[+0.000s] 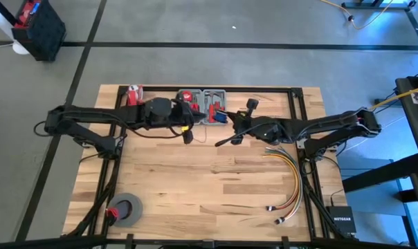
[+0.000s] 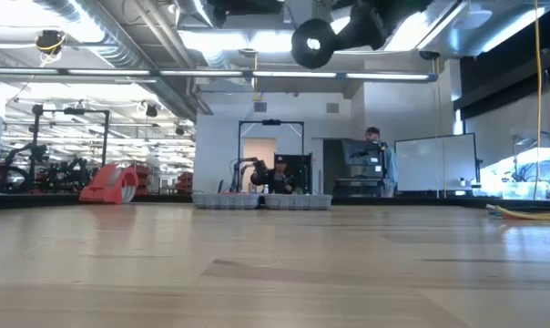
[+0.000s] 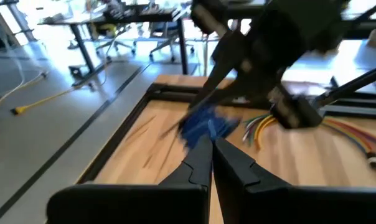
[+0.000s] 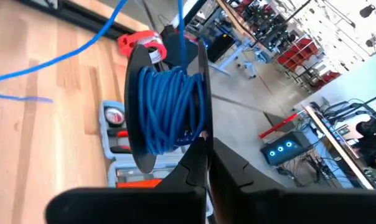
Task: Coil cords
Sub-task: Coil the blue wire into the black spool
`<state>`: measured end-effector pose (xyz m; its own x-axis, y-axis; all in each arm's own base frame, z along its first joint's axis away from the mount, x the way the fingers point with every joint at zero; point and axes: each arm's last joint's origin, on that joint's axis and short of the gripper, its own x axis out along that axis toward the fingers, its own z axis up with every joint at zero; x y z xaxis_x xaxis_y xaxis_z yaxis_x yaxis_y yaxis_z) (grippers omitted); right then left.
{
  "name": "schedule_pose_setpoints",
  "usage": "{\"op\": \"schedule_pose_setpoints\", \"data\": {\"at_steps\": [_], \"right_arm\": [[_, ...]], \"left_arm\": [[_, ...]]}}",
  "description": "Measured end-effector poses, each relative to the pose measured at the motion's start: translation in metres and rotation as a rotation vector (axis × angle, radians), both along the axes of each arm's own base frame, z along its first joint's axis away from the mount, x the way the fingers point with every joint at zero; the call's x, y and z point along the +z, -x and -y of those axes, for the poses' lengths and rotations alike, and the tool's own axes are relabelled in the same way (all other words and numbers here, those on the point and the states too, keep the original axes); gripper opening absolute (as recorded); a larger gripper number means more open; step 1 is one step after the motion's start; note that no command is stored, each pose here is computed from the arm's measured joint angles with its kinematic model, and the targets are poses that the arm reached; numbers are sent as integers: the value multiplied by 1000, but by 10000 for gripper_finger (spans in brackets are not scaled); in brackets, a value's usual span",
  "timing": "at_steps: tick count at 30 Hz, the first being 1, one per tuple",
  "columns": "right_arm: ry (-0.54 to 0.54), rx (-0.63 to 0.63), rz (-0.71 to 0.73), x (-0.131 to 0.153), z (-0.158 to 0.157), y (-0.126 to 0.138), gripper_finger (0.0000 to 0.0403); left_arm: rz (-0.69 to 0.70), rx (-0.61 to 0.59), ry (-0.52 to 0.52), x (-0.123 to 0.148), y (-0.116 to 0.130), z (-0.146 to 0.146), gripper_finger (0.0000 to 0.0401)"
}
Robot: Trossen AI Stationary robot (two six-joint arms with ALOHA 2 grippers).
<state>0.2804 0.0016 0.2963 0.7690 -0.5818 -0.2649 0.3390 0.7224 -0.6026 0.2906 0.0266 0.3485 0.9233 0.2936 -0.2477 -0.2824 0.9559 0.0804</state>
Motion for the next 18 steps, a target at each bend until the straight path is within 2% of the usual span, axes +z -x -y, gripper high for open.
{"op": "schedule_pose_setpoints", "data": {"at_steps": [4, 9, 12, 18], "right_arm": [[8, -26, 17, -6, 2, -10, 5], [-3, -3, 84, -7, 1, -19, 5], [-23, 48, 127, -4, -1, -21, 5], [-55, 64, 260, 7, -1, -21, 5]], "left_arm": [[43, -31, -1, -7, -17, 8, 3], [-13, -72, -35, -32, -42, 18, 3], [-20, -58, -53, -44, -53, 20, 3], [33, -30, -77, -52, -68, 18, 3]]}}
